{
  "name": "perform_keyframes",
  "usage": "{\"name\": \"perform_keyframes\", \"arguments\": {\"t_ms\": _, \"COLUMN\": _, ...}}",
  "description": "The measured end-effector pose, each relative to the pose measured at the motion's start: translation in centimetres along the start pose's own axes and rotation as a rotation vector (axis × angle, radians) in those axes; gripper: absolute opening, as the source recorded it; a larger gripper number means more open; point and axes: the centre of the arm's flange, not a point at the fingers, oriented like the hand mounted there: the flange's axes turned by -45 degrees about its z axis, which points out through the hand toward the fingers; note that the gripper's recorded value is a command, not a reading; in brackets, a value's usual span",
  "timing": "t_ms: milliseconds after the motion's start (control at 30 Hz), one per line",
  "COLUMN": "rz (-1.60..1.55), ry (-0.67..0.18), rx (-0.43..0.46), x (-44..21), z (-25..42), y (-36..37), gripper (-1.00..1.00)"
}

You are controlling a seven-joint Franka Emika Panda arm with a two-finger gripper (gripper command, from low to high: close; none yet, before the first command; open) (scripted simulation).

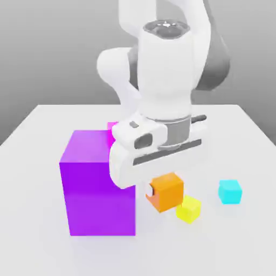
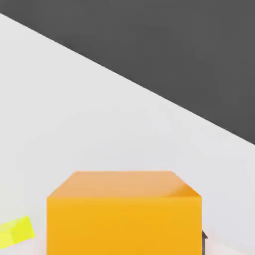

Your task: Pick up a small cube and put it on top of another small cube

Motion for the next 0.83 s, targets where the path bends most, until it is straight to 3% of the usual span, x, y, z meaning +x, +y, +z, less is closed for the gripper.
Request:
{"name": "perform_keyframes", "arguments": {"t_ms": 567, "rz": 0.321, "ry": -0.001, "rx": -0.024, "x": -15.3, "z": -12.3, "y": 1.0, "gripper": -1.0}}
{"name": "perform_keyframes", "arguments": {"t_ms": 700, "rz": 0.341, "ry": -0.002, "rx": -0.028, "x": -16.1, "z": -8.2, "y": 1.1, "gripper": -1.0}}
{"name": "perform_keyframes", "arguments": {"t_ms": 733, "rz": 0.342, "ry": -0.002, "rx": -0.027, "x": -16.2, "z": -7.0, "y": 1.1, "gripper": 1.0}}
{"name": "perform_keyframes", "arguments": {"t_ms": 833, "rz": 0.342, "ry": -0.002, "rx": -0.027, "x": -16.2, "z": -7.0, "y": 1.1, "gripper": 1.0}}
